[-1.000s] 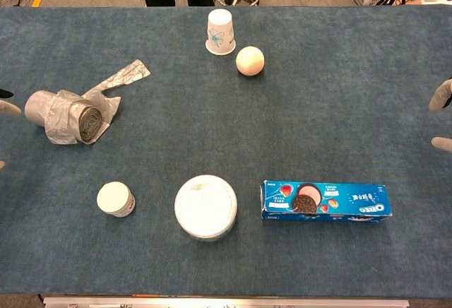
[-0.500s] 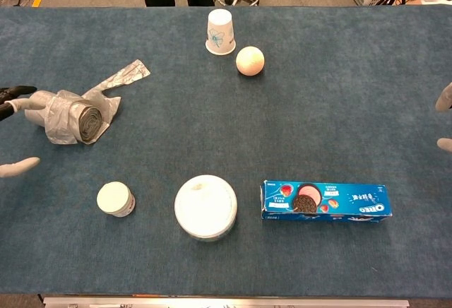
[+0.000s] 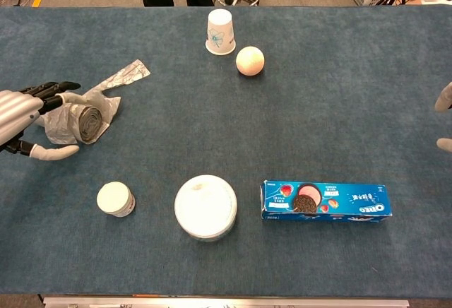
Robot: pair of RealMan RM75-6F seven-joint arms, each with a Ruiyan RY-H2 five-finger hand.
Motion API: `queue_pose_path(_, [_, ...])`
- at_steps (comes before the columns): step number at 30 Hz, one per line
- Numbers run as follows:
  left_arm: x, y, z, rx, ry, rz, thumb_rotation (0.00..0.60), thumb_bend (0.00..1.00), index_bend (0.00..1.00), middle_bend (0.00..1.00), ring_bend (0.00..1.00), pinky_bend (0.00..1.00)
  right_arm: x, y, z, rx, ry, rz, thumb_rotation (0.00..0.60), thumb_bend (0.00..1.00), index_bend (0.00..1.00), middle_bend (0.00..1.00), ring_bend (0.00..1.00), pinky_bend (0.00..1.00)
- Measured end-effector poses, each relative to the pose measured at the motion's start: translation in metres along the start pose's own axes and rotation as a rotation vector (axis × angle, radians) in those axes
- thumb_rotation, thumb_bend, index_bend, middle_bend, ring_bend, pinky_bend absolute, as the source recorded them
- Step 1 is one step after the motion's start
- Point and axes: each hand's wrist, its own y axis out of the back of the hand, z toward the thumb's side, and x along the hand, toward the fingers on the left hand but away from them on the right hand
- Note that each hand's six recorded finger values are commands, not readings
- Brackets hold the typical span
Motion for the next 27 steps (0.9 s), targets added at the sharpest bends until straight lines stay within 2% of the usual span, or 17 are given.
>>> queue_pose_path(8, [0.015, -0.004, -0.003, 0.017, 0.021, -0.014, 0.263, 0.21, 0.14, 0.03, 0.05, 0.14, 0.000, 0.000, 0.000, -0.004, 0.002, 0.002, 0.600, 0.07, 0.51, 0.54, 0.37, 0.49])
queue_pose_path(18, [0.007, -0.025, -0.012, 0.025, 0.054, -0.091, 0.292, 0.22, 0.14, 0.03, 0.05, 0.15, 0.000, -0.002, 0.001, -0.006, 0.004, 0.010, 0.600, 0.07, 0.51, 0.54, 0.37, 0.49])
queue_pose_path(27, [0.009, -0.015, 0.002, -0.020, 0.021, -0.060, 0.294, 0.22, 0.14, 0.04, 0.05, 0.15, 0.000, -0.001, 0.000, -0.004, 0.001, 0.007, 0.600, 0.07, 0.51, 0.54, 0.37, 0.49])
